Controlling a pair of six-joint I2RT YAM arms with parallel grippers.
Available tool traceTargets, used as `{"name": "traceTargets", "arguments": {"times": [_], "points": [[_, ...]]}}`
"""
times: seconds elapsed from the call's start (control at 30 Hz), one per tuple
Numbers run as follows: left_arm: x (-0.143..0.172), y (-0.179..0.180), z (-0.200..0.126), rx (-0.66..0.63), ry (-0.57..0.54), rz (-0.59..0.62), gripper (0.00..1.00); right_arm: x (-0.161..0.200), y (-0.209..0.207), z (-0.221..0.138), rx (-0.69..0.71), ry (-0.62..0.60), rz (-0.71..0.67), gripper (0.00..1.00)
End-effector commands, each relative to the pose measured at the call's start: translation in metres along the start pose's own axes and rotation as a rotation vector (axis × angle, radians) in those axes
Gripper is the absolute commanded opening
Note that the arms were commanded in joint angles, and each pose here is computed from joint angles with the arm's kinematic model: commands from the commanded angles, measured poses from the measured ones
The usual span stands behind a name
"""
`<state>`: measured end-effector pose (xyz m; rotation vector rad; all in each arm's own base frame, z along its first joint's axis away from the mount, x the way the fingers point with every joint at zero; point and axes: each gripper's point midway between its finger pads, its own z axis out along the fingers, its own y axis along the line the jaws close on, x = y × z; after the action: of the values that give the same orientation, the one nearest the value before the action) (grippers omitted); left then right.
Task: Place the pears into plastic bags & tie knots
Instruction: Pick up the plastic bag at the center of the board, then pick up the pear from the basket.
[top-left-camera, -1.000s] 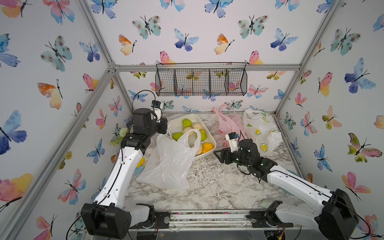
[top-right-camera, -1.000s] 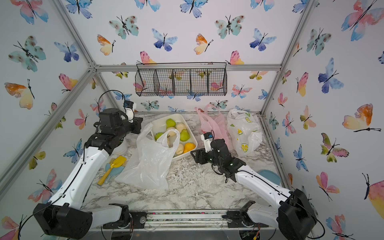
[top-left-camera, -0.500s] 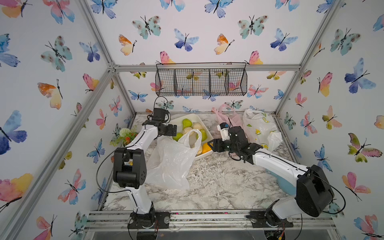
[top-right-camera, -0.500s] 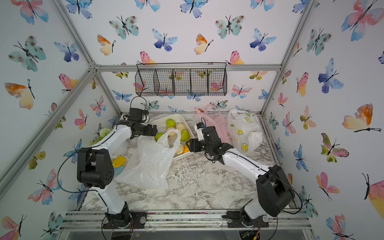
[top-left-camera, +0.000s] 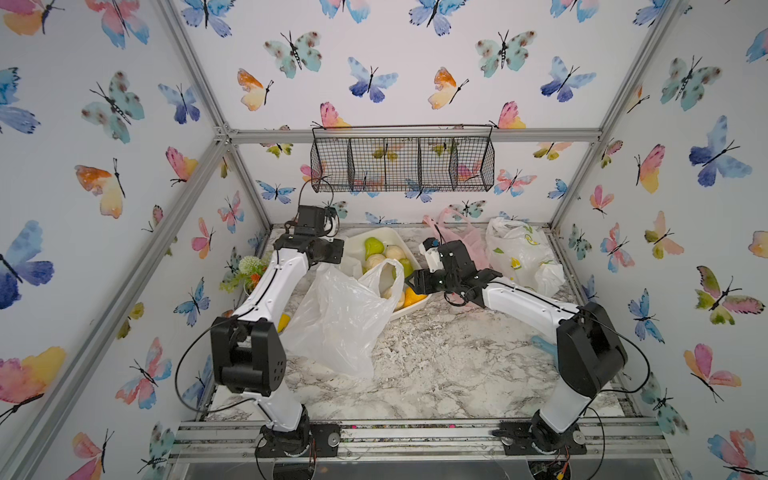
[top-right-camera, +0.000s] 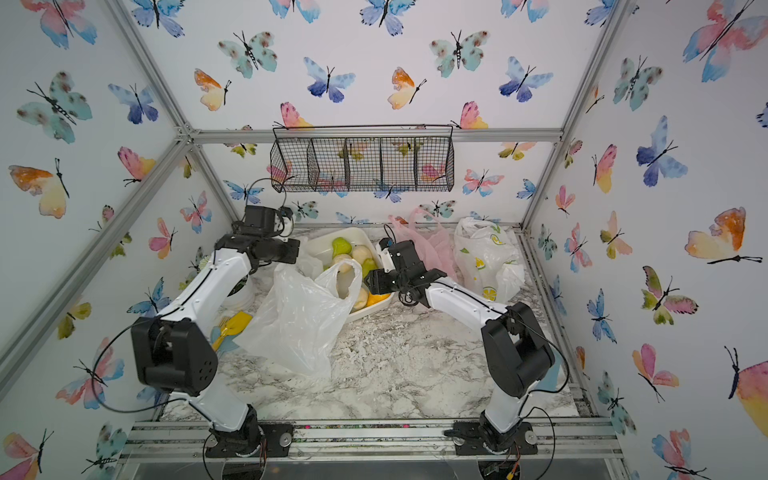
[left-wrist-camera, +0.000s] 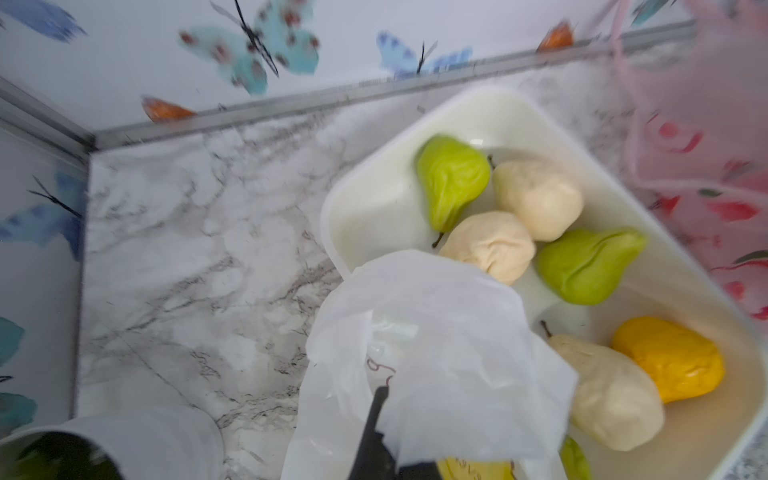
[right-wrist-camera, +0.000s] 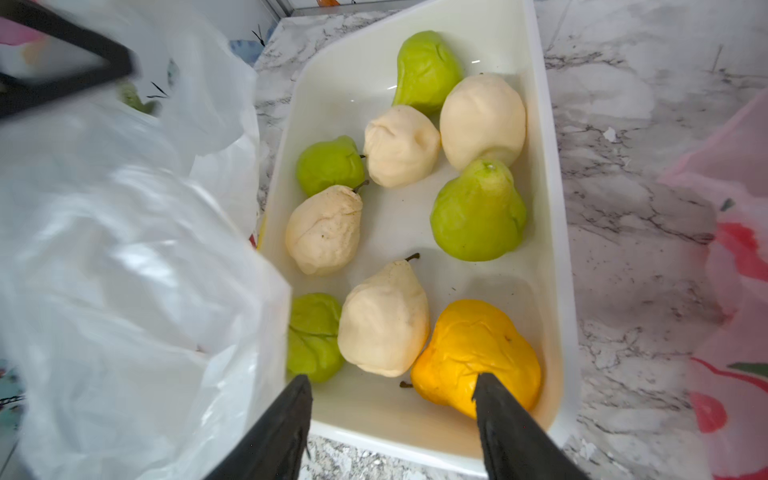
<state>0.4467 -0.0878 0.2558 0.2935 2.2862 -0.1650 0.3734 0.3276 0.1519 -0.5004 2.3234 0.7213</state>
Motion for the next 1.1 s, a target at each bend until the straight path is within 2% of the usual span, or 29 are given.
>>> {"name": "traceTargets", "arguments": {"times": [0.0,0.1,0.2,0.3,0.4,0.53,0.7,0.93,1.07], "points": [[-0.035,-0.017,-0.071,0.061,-0.211,0.069,0.02,0.004,-0.019,0.003,0.118,0.036,-0.073,0.67],[-0.051,0.006,-0.120,-0.051,-0.349,0.073,0.01,0.000,-0.028,0.004,0.174,0.038,-0.094,0.68],[-0.065,0.007,-0.156,-0.032,-0.456,0.053,0.00,0.002,-0.029,0.010,0.168,0.043,-0.095,0.67],[-0.075,-0.012,-0.169,0.076,-0.525,0.034,0.00,0.011,-0.015,0.026,0.111,0.089,-0.105,0.66],[-0.087,-0.005,-0.181,0.039,-0.580,-0.002,0.00,0.021,0.003,0.045,0.112,0.136,-0.159,0.68],[-0.095,0.015,-0.188,-0.069,-0.601,-0.045,0.00,0.031,0.011,0.063,0.081,0.174,-0.172,0.76],[-0.091,0.036,-0.200,-0.201,-0.642,-0.088,0.00,0.054,0.020,0.091,0.083,0.242,-0.217,0.79],[-0.087,0.022,-0.197,-0.111,-0.658,-0.099,0.00,0.066,-0.005,0.117,0.223,0.280,-0.236,0.77],[-0.083,0.019,-0.188,-0.088,-0.635,-0.098,0.00,0.051,0.002,0.109,0.206,0.221,-0.235,0.69]]}}
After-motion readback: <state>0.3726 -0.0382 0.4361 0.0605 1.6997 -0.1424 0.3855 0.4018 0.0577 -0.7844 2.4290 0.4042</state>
